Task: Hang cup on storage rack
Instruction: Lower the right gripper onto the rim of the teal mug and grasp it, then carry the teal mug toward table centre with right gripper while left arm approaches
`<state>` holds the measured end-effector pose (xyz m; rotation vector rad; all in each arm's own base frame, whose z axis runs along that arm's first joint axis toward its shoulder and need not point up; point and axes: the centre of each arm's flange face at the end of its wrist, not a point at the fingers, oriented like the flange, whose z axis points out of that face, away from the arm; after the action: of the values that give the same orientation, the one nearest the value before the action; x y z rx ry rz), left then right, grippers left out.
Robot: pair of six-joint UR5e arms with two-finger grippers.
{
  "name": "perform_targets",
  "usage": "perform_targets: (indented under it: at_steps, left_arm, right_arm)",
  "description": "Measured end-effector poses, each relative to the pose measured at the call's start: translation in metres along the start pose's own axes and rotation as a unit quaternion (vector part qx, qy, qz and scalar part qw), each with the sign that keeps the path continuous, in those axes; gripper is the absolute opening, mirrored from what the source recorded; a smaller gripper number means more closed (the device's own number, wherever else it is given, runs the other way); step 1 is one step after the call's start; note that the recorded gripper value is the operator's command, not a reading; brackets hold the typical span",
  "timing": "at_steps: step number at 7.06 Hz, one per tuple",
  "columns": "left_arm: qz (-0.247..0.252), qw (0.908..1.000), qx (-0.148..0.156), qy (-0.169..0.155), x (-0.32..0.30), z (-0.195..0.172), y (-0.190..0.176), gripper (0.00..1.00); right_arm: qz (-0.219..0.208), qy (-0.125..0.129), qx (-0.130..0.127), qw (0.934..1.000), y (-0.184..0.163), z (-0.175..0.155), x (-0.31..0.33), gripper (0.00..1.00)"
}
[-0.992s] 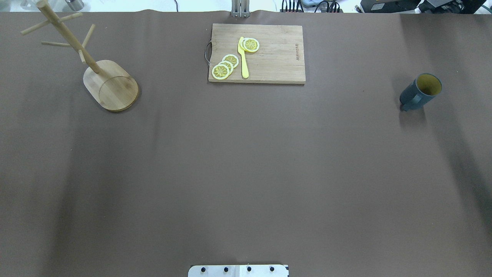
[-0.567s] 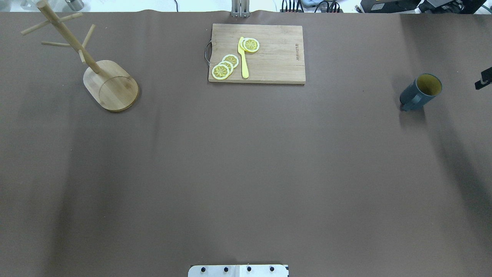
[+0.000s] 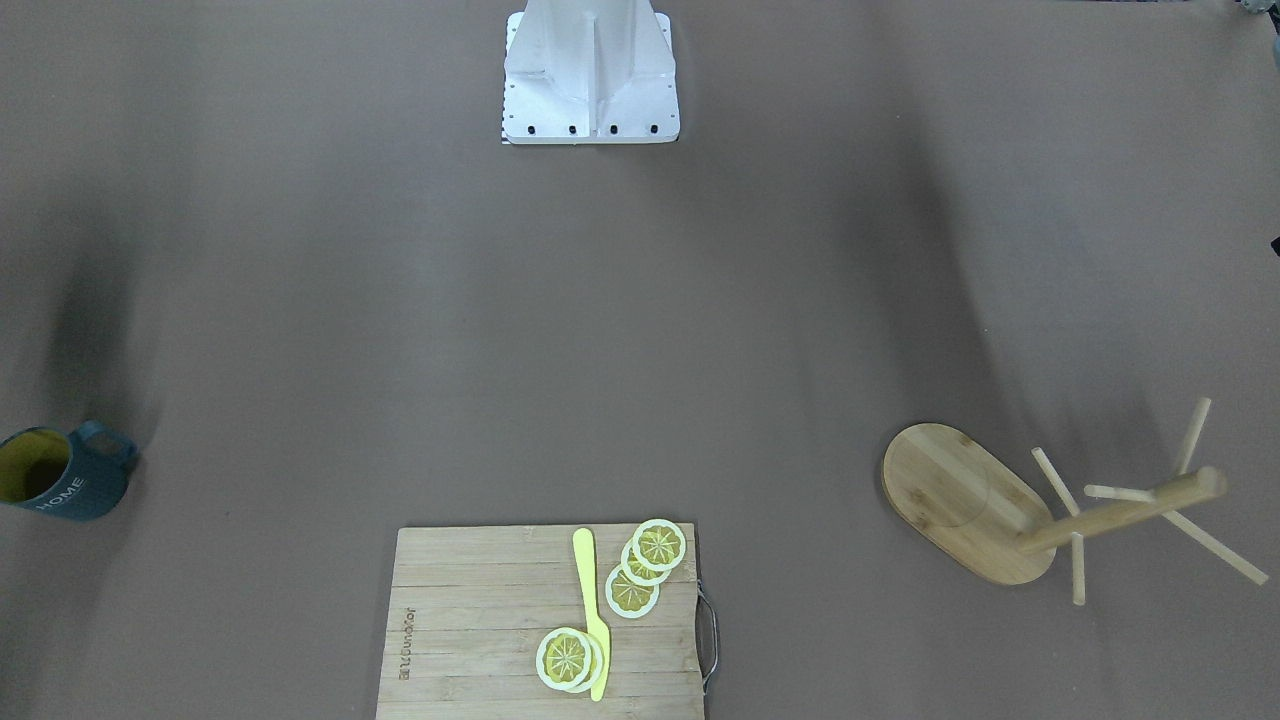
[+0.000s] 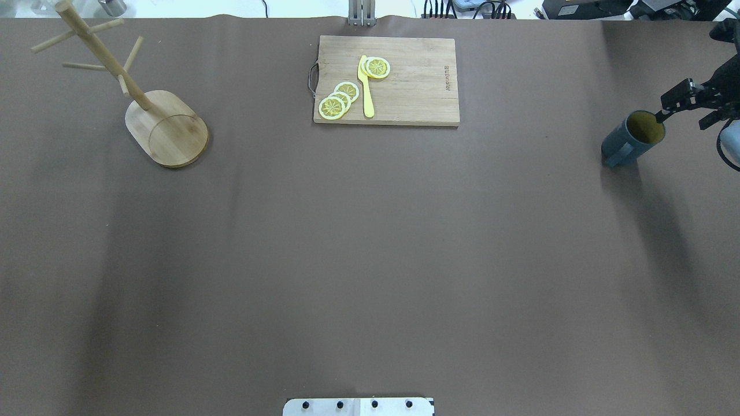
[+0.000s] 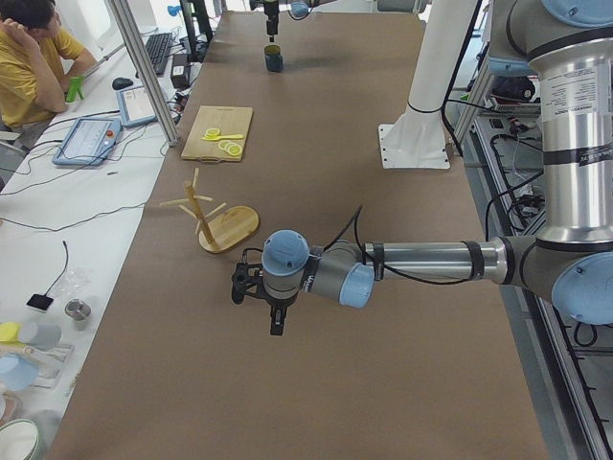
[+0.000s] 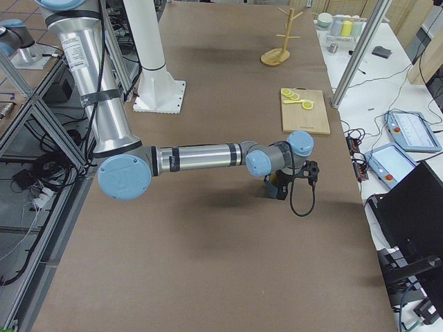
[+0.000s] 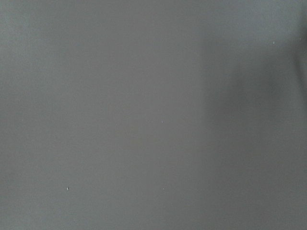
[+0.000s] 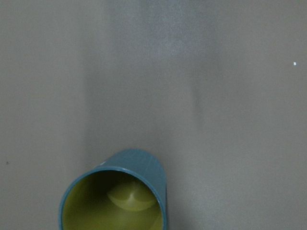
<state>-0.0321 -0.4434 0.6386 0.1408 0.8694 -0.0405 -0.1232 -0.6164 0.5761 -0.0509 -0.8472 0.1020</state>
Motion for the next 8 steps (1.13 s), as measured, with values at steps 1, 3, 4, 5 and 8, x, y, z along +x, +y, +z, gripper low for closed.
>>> perform_targets:
  at_steps: [1,3,4,5,8]
  left_arm:
    - [0.001,1.0,0.001,0.0,0.002,-0.001,0.0,0.98]
    - [0.002,1.0,0.002,0.0,0.003,-0.002,0.0,0.98]
    - [0.002,1.0,0.002,0.0,0.003,-0.002,0.0,0.98]
    - [0.002,1.0,0.002,0.001,0.003,-0.002,0.0,0.98]
    - [0.002,1.0,0.003,0.001,0.004,-0.003,0.0,0.98]
  right_arm:
    - [-0.002,0.004,-0.007,1.0,0.002,0.01,-0.004,0.52]
    - [-0.002,0.011,-0.019,0.9998,0.0,0.026,-0.007,0.0]
    - [-0.001,0.013,-0.022,0.9997,-0.002,0.03,-0.006,0.0]
    - [-0.002,0.013,-0.023,0.9997,-0.003,0.031,-0.006,0.0]
    - [-0.012,0.001,-0.013,0.9998,-0.007,0.017,-0.025,0.0]
